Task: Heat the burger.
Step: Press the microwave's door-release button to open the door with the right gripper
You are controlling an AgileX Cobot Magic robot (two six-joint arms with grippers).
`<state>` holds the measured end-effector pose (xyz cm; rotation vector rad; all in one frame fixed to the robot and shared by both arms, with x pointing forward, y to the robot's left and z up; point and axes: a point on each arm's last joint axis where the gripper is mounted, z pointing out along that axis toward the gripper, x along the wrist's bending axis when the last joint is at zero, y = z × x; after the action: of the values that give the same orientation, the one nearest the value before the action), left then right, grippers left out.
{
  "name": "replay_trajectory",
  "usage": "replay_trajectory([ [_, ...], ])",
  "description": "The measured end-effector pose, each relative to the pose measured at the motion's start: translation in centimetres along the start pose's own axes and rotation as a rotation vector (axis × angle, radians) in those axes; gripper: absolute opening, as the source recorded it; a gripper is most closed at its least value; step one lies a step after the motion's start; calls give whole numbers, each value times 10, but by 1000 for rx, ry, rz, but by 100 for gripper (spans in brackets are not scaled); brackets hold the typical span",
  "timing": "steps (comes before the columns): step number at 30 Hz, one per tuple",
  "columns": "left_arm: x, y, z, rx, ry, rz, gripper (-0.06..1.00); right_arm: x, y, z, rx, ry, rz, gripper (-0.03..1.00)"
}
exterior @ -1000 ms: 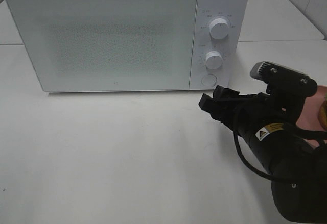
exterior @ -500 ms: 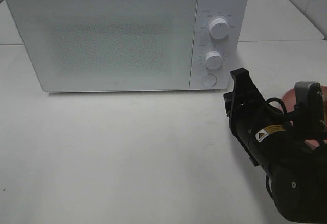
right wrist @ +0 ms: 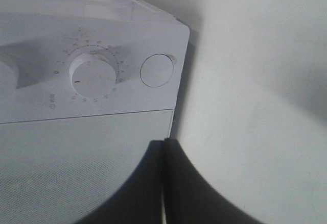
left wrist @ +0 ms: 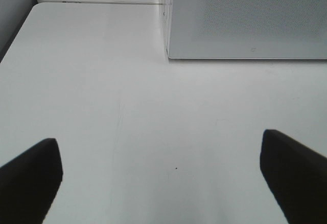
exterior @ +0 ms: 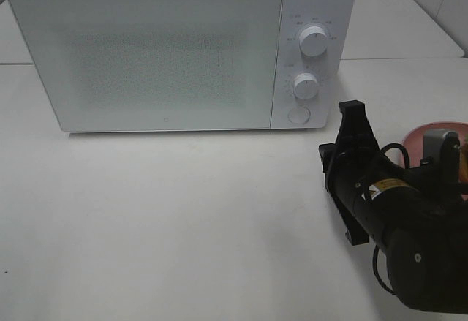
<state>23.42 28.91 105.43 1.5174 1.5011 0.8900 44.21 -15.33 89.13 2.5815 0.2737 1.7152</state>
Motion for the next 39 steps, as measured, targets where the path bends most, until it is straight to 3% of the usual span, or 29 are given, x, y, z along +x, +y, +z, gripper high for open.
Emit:
replay_trajectory([
  [8,0,0,0,0,0,0,99,19,2,24,25,8,30,0],
  [39,0,0,0,0,0,0,99,8,-6,98,0,-48,113,0],
])
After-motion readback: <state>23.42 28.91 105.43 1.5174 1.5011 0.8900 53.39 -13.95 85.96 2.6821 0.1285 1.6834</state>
